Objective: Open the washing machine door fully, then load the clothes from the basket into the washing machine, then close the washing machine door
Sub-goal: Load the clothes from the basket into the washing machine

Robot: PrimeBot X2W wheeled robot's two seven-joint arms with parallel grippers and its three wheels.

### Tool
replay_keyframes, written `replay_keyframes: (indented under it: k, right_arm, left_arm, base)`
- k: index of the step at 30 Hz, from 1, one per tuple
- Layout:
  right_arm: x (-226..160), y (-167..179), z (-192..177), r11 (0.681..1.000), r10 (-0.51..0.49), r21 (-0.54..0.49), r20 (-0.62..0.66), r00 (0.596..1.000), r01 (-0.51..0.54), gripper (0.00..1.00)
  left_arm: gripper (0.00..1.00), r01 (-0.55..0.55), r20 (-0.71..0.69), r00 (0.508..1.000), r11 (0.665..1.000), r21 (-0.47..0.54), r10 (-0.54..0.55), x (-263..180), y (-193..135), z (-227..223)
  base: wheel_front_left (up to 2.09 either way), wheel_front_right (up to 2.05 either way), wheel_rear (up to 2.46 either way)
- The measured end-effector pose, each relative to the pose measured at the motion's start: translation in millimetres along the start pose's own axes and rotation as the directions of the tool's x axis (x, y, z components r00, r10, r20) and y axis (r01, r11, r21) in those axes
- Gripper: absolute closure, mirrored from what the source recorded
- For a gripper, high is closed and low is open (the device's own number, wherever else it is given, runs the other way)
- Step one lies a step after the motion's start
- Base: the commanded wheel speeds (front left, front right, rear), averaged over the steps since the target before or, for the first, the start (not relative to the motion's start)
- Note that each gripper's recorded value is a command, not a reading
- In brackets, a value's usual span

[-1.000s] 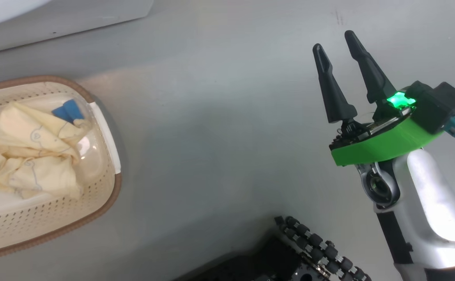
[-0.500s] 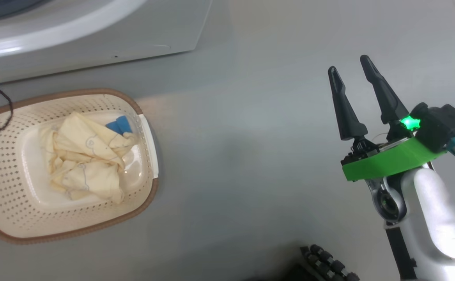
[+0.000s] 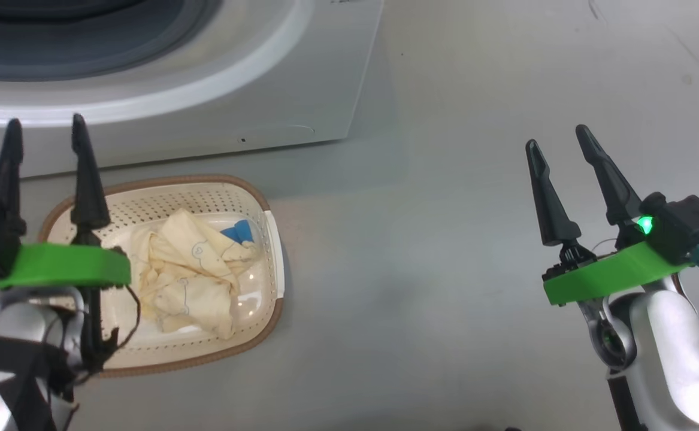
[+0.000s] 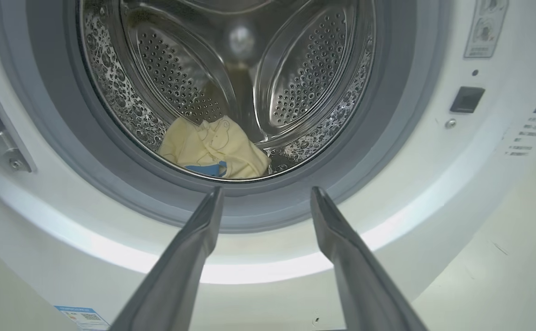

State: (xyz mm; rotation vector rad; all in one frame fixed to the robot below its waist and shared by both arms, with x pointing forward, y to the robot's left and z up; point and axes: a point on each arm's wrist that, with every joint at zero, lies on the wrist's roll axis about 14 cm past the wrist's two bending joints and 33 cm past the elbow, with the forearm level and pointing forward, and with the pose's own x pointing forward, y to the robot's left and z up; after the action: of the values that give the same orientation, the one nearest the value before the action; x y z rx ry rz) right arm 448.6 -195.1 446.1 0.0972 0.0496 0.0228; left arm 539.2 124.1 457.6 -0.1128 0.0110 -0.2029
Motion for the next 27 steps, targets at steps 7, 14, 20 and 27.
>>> replay_keyframes:
  k: [7, 14, 20, 27]
  right_arm:
    - [-9.4, 7.4, 13.6, 1.0, 0.021, -0.021, 0.008, 1.0, -0.021, 0.0]
    - [-17.1, 14.1, 30.5, 0.999, 0.04, -0.036, 0.032, 0.999, -0.039, 0.0]
    - [-21.6, 16.1, 42.0, 0.998, 0.045, -0.046, 0.052, 0.998, -0.043, 0.0]
    - [-27.0, 17.3, 47.6, 0.998, 0.047, -0.05, 0.055, 0.997, -0.044, 0.0]
  left_arm:
    - [0.0, 0.018, 0.006, 1.0, 1.0, -0.008, -0.018, -42.3, -13.4, 12.3]
    - [0.0, 0.029, -0.007, 1.0, 0.999, -0.024, -0.029, -68.8, -23.8, 17.1]
    - [0.0, 0.022, 0.0, 1.0, 0.999, -0.033, -0.022, -79.1, -25.8, 23.6]
    - [0.0, 0.027, 0.003, 1.0, 0.999, -0.038, -0.027, -86.5, -30.3, 27.4]
  base:
    - [0.0, 0.0, 0.0]
    - [0.0, 0.0, 0.0]
    - [0.0, 0.0, 0.0]
    - [0.0, 0.0, 0.0]
